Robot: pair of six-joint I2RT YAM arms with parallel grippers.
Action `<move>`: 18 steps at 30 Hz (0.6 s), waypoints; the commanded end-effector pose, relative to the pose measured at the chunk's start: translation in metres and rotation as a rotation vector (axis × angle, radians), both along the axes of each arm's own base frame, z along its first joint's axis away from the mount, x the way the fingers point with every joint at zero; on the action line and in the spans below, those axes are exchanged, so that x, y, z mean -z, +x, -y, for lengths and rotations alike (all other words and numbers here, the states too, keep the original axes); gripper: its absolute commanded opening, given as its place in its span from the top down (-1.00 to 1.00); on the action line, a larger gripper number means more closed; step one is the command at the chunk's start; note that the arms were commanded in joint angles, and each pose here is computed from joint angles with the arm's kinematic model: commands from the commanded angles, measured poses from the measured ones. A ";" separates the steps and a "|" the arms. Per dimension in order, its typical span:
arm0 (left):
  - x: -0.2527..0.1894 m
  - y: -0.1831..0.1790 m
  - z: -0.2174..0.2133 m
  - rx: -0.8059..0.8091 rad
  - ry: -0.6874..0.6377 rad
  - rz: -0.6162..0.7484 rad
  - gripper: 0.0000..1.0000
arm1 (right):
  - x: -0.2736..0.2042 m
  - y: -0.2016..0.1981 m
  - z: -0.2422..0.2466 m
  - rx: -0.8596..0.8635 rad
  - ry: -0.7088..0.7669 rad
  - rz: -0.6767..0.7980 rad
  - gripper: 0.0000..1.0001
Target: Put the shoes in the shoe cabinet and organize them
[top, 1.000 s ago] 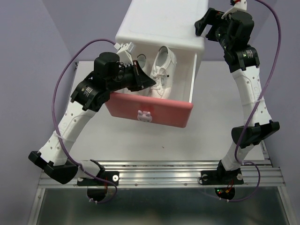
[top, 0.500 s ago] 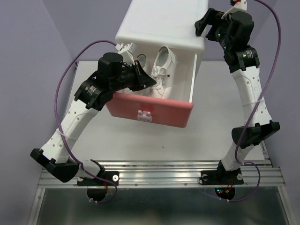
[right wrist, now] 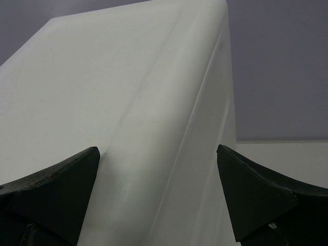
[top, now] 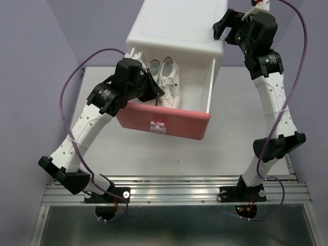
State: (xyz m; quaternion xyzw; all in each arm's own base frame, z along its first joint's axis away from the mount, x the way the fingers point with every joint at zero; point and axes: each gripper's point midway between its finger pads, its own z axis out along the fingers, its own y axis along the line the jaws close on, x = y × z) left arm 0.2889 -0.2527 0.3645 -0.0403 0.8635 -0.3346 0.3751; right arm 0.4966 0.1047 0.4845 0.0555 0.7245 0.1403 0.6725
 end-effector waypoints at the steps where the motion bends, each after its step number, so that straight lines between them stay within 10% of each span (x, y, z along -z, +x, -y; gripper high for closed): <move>1: -0.005 0.008 -0.011 -0.047 0.061 0.004 1.00 | 0.182 -0.018 0.026 0.019 -0.296 -0.596 -1.00; 18: 0.002 0.001 -0.018 -0.019 0.145 -0.042 1.00 | 0.179 -0.013 0.030 0.046 -0.298 -0.585 -1.00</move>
